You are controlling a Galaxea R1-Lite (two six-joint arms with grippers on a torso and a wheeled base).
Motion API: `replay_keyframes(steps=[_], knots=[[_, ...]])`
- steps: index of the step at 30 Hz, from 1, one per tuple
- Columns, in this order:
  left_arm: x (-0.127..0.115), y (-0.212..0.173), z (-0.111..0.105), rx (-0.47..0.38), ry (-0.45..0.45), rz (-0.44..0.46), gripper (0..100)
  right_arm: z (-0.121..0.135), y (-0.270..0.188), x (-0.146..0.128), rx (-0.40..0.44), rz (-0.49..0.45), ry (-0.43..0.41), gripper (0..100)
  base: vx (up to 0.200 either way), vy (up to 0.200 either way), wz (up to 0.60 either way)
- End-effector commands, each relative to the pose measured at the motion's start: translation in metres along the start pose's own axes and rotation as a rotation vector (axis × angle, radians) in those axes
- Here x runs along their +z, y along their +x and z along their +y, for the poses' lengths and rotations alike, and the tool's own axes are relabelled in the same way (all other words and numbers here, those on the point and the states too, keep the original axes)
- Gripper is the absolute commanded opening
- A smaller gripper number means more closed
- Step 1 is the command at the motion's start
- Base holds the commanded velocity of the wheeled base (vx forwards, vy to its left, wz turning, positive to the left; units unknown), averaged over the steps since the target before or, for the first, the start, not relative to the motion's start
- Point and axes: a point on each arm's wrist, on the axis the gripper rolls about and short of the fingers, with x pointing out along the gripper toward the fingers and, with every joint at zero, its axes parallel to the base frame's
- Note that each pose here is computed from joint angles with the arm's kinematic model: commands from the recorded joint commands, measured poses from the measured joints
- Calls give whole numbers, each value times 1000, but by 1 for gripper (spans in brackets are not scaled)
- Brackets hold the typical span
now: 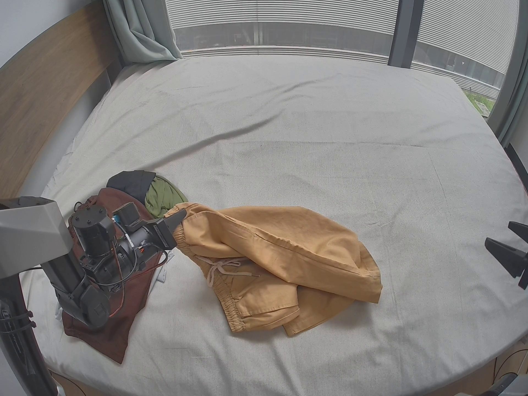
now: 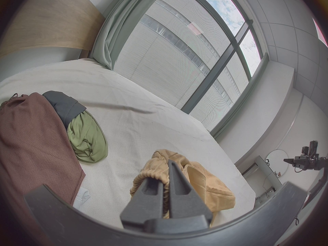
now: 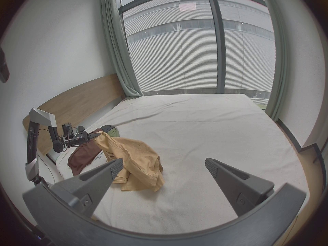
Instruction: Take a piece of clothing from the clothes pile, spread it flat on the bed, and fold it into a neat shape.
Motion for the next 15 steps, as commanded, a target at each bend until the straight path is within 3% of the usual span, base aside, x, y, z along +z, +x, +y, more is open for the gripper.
replay_keyframes(steps=[1, 12, 15], knots=[[-1, 0, -2, -5, 1, 1, 0, -4, 24, 8, 40, 65, 17, 100, 0, 0, 0], [-2, 0, -2, -5, -1, 8, 0, -3, 37, 16, 141, 13, 141, 100, 0, 0, 0], [-1, 0, -1, -1, 0, 3, 0, -5, 47, 14, 145, 38, 160, 100, 0, 0, 0]])
